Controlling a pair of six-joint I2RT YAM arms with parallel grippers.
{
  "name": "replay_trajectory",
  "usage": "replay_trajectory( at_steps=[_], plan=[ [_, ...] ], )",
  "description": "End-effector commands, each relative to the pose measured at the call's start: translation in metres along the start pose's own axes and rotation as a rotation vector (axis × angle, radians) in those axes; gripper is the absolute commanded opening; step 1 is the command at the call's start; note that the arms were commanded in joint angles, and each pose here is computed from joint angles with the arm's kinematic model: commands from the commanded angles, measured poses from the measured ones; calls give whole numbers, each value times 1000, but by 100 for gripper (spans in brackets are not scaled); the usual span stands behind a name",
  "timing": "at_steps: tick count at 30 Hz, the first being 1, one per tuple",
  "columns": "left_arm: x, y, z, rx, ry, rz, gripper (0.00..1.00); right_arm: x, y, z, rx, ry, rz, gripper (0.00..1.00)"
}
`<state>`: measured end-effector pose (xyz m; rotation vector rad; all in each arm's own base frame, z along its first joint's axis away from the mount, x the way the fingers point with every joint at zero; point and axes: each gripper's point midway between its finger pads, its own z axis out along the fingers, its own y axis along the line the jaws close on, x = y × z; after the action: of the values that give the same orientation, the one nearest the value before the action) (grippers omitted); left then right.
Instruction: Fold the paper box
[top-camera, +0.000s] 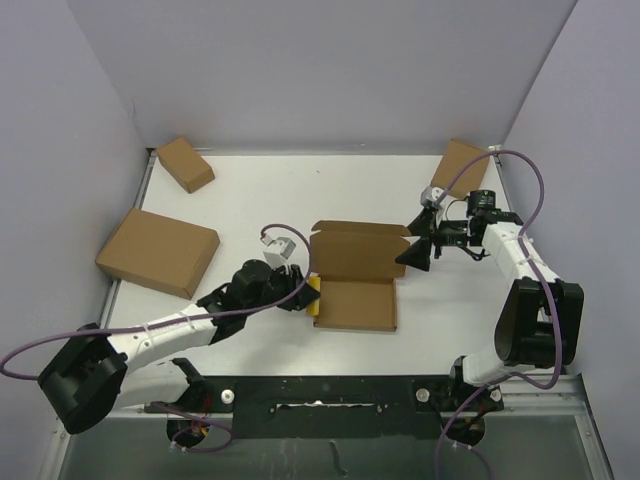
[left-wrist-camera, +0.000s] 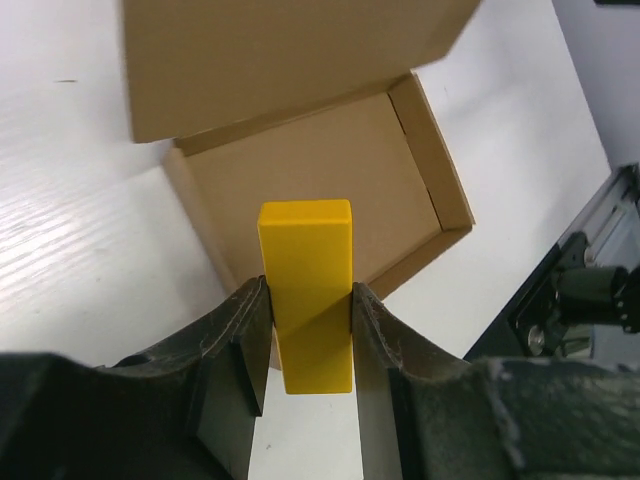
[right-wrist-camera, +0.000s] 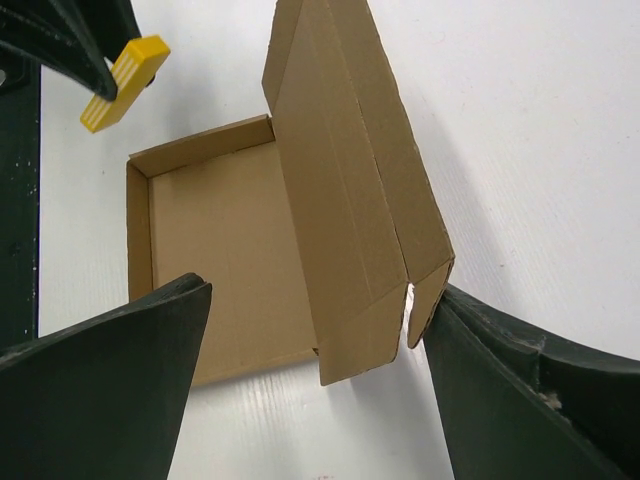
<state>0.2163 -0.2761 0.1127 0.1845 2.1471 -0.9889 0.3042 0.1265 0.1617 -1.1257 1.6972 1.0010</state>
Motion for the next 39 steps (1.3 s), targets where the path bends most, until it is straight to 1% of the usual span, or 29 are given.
replay_trajectory(
  at_steps=[1, 8, 13, 15, 19, 26, 30, 36, 39],
  plan=[
    [-24, -48, 15, 128, -67, 180, 3, -28, 1, -8, 0, -57, -86, 86],
    [-14, -58, 43, 101, -4, 323, 2, -28, 1, -8, -6, -59, -92, 86],
    [-4, -56, 68, 84, 61, 419, 3, -28, 2, -9, -6, -63, -90, 86],
    [-7, -65, 77, 108, 72, 443, 3, -28, 1, -9, -6, -63, -92, 86],
    [9, -73, 92, 136, 135, 493, 5, -28, 1, -10, -3, -66, -90, 86],
    [36, -62, 115, 93, 262, 576, 13, -29, 0, -11, -4, -70, -90, 87],
    [43, -54, 125, 50, 307, 593, 18, -28, 0, -11, -3, -70, -89, 86],
    [43, -48, 135, 10, 306, 609, 34, -28, 0, -12, -1, -71, -87, 86],
    [38, -49, 136, -1, 287, 612, 44, -28, -1, -12, 0, -71, -87, 86]
  ],
)
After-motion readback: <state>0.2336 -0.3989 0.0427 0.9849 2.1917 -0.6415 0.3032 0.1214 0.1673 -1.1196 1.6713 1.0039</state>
